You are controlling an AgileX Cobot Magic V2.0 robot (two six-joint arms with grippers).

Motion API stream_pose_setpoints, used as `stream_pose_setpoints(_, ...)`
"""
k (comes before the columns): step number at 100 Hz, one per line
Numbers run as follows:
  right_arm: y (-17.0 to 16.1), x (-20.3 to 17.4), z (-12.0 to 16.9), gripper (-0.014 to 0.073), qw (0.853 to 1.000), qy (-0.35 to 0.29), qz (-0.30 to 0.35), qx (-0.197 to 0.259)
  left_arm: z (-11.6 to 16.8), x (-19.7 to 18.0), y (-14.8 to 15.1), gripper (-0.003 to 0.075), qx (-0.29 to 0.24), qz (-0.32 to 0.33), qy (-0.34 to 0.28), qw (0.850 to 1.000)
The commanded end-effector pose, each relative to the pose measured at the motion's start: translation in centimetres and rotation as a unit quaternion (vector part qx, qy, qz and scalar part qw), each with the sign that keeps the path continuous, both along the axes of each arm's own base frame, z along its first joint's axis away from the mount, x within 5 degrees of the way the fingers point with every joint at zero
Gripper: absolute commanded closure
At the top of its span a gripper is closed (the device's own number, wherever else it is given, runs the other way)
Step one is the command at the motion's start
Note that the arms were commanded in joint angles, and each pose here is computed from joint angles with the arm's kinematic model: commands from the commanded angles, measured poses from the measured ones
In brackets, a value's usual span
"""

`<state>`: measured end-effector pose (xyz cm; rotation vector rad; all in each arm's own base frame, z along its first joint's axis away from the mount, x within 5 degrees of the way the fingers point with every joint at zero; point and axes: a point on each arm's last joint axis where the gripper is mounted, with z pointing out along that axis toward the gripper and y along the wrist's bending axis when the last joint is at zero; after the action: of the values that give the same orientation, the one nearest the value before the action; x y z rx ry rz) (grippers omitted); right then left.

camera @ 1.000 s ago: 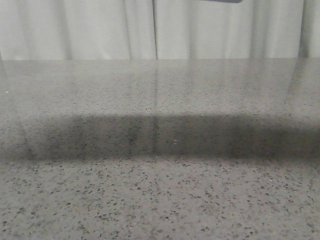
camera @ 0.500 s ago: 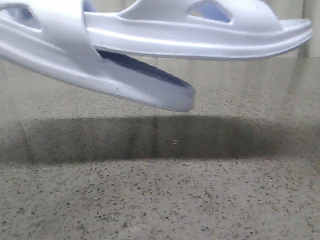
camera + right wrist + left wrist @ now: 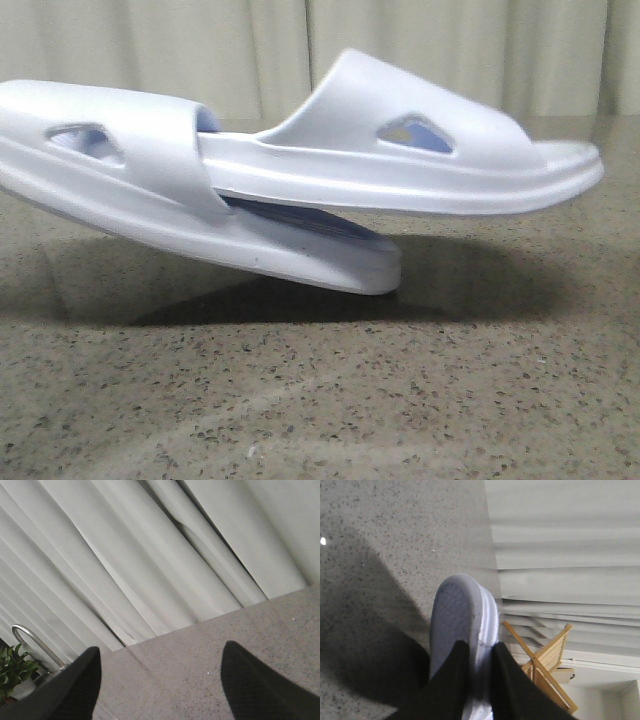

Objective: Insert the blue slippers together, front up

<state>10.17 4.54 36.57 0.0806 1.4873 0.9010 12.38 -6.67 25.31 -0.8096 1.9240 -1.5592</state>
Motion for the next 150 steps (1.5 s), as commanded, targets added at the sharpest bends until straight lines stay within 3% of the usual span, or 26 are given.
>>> stream_pose_setpoints(1, 0.0, -0.2, 0.9, 0.0155, 1.0, -0.018, 0.0, -0.008, 1.3, 0.9, -0.5, 0.0704, -0.038, -0.018, -0.015, 0.999)
stream_pose_setpoints(35, 0.0, -0.2, 0.9, 0.0155, 1.0, -0.019, 0.001, -0.01, -1.1, 3.0, -0.9, 0.0704, 0.009, -0.041, 0.019, 0.999)
stream_pose_setpoints(61, 0.0, -0.2, 0.9, 0.0155, 1.0, -0.019, 0.002, -0.01, -1.2, 3.0, -1.0, 0.0698, 0.032, -0.055, -0.006, 0.998)
stream_pose_setpoints(72, 0.1, -0.2, 0.9, 0.0155, 1.0, -0.019, 0.003, -0.01, -1.2, 3.0, -1.0, 0.062, 0.04, -0.057, -0.014, 0.997)
stream_pose_setpoints(90, 0.1, -0.3, 0.9, 0.0155, 1.0, -0.019, 0.005, -0.01, -1.2, 3.0, -1.0, 0.0386, 0.045, -0.058, -0.019, 0.997)
stream_pose_setpoints(99, 0.1, -0.3, 0.9, 0.0155, 1.0, -0.019, 0.005, -0.01, -1.3, 3.1, -0.9, 0.0308, 0.052, -0.049, -0.016, 0.997)
stream_pose_setpoints(125, 0.0, -0.2, 0.7, 0.0155, 0.999, -0.021, -0.007, -0.037, -1.8, 3.9, 0.2, 0.0296, 0.155, -0.007, -0.049, 0.987)
stream_pose_setpoints(150, -0.5, 0.1, 0.3, 0.0155, 0.994, -0.028, -0.046, -0.096, 0.9, 4.9, 0.4, 0.0296, 0.243, -0.006, -0.156, 0.957)
